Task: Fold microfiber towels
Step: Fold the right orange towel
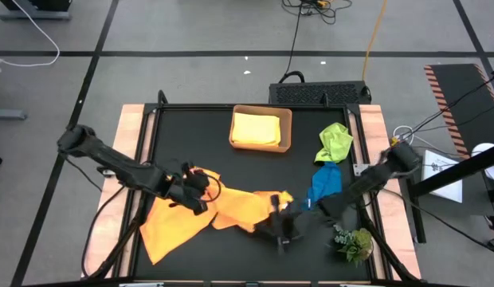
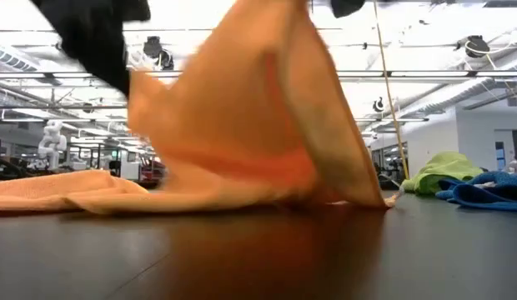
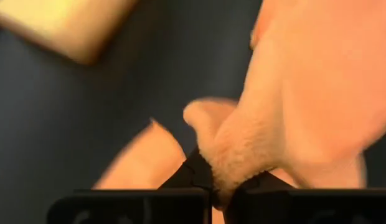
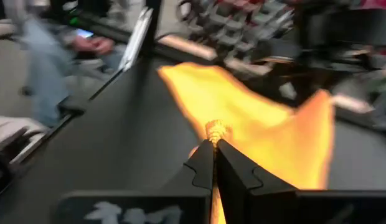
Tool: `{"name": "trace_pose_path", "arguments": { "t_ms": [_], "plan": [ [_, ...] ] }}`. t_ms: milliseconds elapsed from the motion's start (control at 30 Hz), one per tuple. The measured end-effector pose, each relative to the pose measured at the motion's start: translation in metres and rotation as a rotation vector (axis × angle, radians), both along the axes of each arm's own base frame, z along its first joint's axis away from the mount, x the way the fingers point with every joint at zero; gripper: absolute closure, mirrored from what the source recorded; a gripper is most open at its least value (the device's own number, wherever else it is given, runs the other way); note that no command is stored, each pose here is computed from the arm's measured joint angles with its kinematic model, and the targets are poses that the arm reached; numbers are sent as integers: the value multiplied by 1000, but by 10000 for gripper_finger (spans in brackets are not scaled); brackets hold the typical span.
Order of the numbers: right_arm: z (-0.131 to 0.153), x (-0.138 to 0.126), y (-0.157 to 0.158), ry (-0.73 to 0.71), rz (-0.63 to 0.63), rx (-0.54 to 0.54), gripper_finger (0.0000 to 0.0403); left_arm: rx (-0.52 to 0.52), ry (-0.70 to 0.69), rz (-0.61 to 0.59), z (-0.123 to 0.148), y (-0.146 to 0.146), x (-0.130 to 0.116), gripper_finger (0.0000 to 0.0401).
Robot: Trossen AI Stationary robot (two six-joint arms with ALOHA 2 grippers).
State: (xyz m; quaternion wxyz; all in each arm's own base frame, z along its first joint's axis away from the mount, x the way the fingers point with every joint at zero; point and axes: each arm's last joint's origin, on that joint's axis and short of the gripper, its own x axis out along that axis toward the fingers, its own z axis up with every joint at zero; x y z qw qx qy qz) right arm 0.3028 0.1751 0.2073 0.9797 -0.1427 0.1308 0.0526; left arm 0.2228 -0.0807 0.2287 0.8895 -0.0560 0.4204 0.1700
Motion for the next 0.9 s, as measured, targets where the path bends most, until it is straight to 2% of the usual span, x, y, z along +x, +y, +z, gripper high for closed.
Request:
{"name": "trace_pose_path", "arguments": {
  "t_ms": [167, 300, 467, 633, 767, 900],
  "plan": [
    [45, -36, -13, -93, -91, -76, 401, 91, -10, -31, 67, 3, -11, 396],
    [71, -62, -31, -174, -145, -66, 402, 124, -34, -47, 113, 6, -17, 392],
    [95, -91, -52, -272, -176, -1, 402, 117, -82, -73, 152, 8, -25, 395],
    [97, -107, -49, -292, -97, 89, 402, -25, -68, -161, 163, -4, -34, 390],
    [92, -109, -29, -305, 54, 232, 402, -135, -39, -203, 156, -26, -37, 391],
    [85, -108, -7, -323, 139, 277, 403, -181, 0, -277, 147, -55, -37, 396]
  ]
}}
